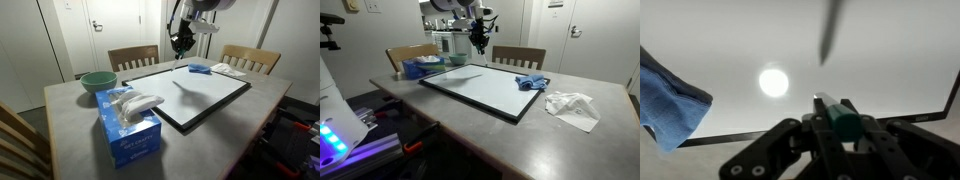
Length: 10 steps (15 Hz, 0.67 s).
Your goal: Use the marker in the bowl to draw a circle on the white board then put it back
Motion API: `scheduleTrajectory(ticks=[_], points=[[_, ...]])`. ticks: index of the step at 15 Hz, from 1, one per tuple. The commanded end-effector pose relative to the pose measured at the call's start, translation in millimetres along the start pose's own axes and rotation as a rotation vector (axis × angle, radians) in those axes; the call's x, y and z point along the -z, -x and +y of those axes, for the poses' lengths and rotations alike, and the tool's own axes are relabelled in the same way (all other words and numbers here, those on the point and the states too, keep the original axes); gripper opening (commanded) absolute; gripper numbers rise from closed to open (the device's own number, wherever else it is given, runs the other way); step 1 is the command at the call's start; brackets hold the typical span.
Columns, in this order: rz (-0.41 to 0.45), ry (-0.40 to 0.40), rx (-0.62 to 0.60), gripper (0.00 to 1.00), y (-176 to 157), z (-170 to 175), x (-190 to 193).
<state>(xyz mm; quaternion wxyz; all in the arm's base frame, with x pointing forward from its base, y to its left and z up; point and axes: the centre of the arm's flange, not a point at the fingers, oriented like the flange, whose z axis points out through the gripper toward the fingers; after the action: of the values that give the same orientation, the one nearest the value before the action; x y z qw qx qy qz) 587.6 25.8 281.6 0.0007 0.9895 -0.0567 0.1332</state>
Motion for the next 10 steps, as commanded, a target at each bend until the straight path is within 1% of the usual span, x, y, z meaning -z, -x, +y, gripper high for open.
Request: scheduleTrajectory(ticks=[1, 4, 10], points=[[0.011, -0.041, -0.044, 0.05, 6, 5, -9], [-0.007, -0.045, -0.071, 0.05, 7, 7, -13], [-0.012, -0.051, -0.068, 0.05, 11, 8, -21]])
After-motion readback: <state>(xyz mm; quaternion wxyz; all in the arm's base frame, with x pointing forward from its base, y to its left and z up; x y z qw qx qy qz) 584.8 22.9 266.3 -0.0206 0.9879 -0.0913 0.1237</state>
